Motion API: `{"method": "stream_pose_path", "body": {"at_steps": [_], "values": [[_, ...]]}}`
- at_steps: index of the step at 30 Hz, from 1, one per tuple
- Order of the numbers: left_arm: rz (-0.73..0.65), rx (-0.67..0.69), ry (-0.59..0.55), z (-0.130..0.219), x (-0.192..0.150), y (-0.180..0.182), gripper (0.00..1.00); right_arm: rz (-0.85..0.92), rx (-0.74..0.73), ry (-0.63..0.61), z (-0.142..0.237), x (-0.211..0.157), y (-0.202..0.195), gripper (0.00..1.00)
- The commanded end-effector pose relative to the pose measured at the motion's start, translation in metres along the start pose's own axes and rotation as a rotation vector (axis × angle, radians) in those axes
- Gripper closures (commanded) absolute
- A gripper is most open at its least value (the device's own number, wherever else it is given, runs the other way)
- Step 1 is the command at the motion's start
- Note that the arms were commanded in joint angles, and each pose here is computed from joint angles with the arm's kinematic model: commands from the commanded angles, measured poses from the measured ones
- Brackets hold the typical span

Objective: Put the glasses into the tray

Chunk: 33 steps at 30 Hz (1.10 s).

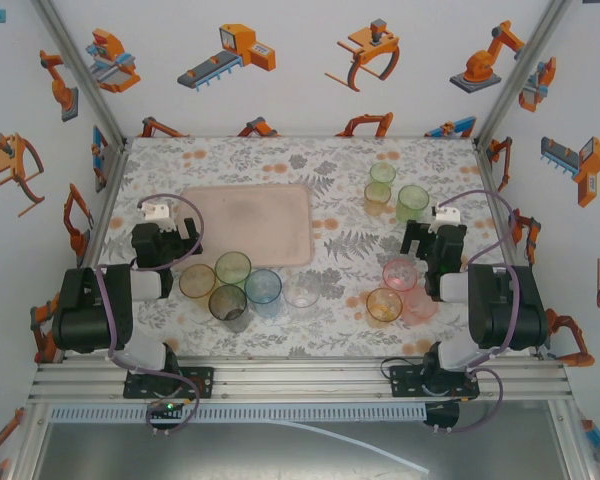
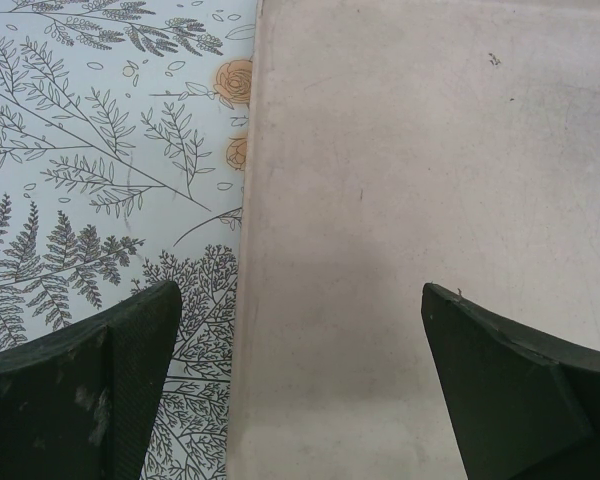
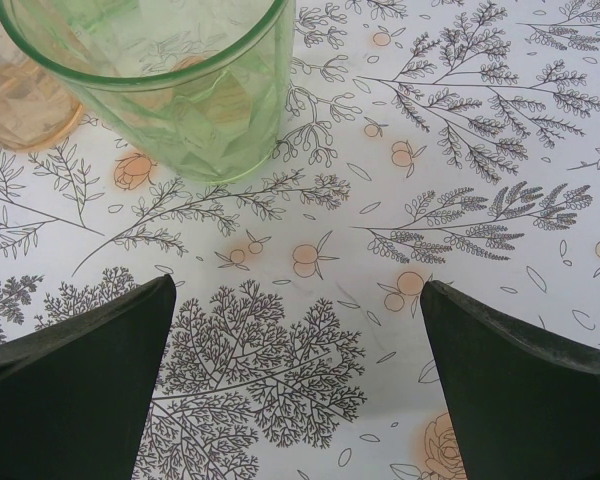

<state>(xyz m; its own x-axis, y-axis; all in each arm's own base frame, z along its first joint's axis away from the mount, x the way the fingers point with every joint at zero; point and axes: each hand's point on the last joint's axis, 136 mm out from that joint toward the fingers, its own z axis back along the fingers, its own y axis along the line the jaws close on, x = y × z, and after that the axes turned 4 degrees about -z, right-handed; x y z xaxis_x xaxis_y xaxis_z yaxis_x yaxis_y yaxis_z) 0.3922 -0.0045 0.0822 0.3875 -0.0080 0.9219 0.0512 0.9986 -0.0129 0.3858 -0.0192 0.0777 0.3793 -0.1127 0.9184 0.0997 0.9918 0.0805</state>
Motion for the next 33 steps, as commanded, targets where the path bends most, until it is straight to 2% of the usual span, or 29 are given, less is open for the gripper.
{"method": "stream_pose_path", "body": {"at_steps": [1, 24, 33], "values": [[-0.020, 0.000, -0.015, -0.003, 0.008, -0.001, 0.03, 0.012, 0.005, -0.039, -0.003, 0.014, 0.003, 0.01], [-0.021, -0.001, -0.016, -0.002, 0.008, -0.001, 0.03, -0.006, -0.043, -0.035, -0.004, 0.014, -0.005, 0.01], [0.016, 0.098, 0.008, 0.003, 0.022, 0.016, 0.03, -0.008, -0.043, -0.034, -0.004, 0.014, -0.006, 0.01]]}}
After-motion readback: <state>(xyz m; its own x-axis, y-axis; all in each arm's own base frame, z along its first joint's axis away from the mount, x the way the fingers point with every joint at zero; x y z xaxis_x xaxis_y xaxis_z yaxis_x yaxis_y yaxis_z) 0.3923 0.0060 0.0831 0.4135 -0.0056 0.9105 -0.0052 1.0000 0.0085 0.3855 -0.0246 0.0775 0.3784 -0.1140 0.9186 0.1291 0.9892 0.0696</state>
